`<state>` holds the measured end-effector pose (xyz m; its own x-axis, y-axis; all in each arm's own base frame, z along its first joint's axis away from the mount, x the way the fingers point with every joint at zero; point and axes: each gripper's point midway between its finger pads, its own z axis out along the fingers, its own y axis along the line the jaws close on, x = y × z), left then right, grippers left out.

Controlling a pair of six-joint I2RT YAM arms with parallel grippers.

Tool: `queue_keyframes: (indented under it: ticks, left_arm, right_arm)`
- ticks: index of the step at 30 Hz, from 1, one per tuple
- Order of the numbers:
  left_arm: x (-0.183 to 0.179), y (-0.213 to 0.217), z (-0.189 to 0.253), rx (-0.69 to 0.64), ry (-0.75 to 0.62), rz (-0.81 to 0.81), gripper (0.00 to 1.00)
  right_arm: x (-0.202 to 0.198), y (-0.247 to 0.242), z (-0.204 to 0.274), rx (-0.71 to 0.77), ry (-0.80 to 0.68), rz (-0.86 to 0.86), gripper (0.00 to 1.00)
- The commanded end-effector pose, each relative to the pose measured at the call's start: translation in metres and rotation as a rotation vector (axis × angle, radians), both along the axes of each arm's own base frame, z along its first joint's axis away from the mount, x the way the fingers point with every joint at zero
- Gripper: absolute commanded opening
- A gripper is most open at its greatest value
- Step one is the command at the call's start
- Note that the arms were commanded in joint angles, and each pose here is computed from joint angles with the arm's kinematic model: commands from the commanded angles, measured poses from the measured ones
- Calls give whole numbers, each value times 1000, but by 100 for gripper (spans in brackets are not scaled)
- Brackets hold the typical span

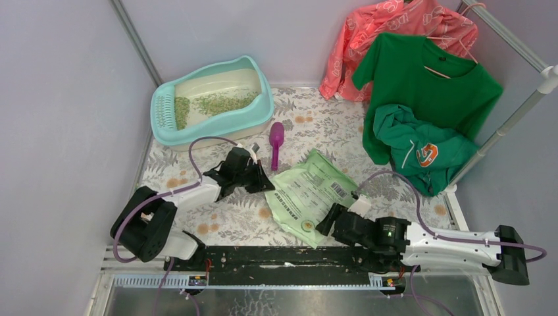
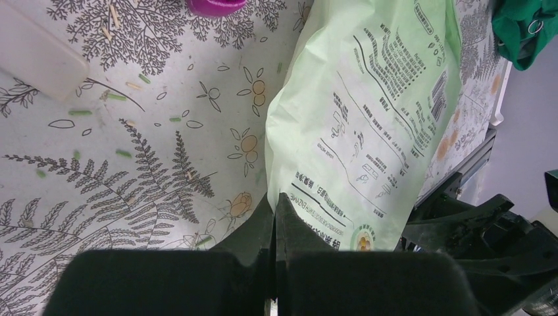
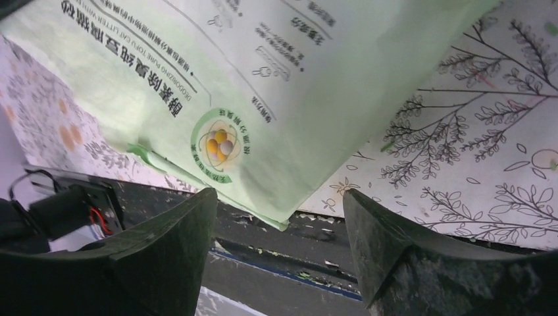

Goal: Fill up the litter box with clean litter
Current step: Close the cat litter bag at the center of the board.

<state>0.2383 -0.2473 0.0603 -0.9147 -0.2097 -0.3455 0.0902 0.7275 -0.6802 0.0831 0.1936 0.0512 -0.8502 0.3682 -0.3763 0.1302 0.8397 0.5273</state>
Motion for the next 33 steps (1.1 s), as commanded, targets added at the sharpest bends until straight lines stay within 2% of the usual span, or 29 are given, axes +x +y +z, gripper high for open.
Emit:
queue_keyframes:
  ticks: [1, 7, 13, 15, 17, 19, 21, 24, 28, 33]
  left_arm:
    - [7, -3, 6, -28, -44, 27, 0]
    - [4, -6, 6, -48, -42, 28, 0]
    - [0, -8, 4, -64, -40, 27, 0]
    - [-1, -7, 5, -65, -43, 32, 0]
    - [-3, -5, 5, -64, -47, 40, 0]
    - [-6, 0, 4, -52, -48, 52, 0]
    - [-11, 7, 1, -37, -48, 69, 0]
    - [-19, 17, -1, -28, -48, 99, 0]
    - [-33, 27, -12, -33, -32, 132, 0]
    - [-45, 30, -23, -43, -23, 161, 0]
  right_arm:
    - [9, -2, -7, 105, 30, -178, 76]
    - [1, 6, -32, 140, 112, -207, 72]
    - [6, 17, -35, 177, 114, -235, 68]
    - [7, 19, -35, 186, 115, -240, 60]
    - [5, 19, -36, 186, 126, -238, 45]
    - [2, 13, -38, 173, 135, -241, 36]
    - [2, 3, -36, 163, 126, -249, 23]
    - [1, -13, -32, 161, 106, -248, 9]
    - [3, -41, -19, 141, 65, -271, 0]
    - [5, -56, -11, 121, 29, -281, 0]
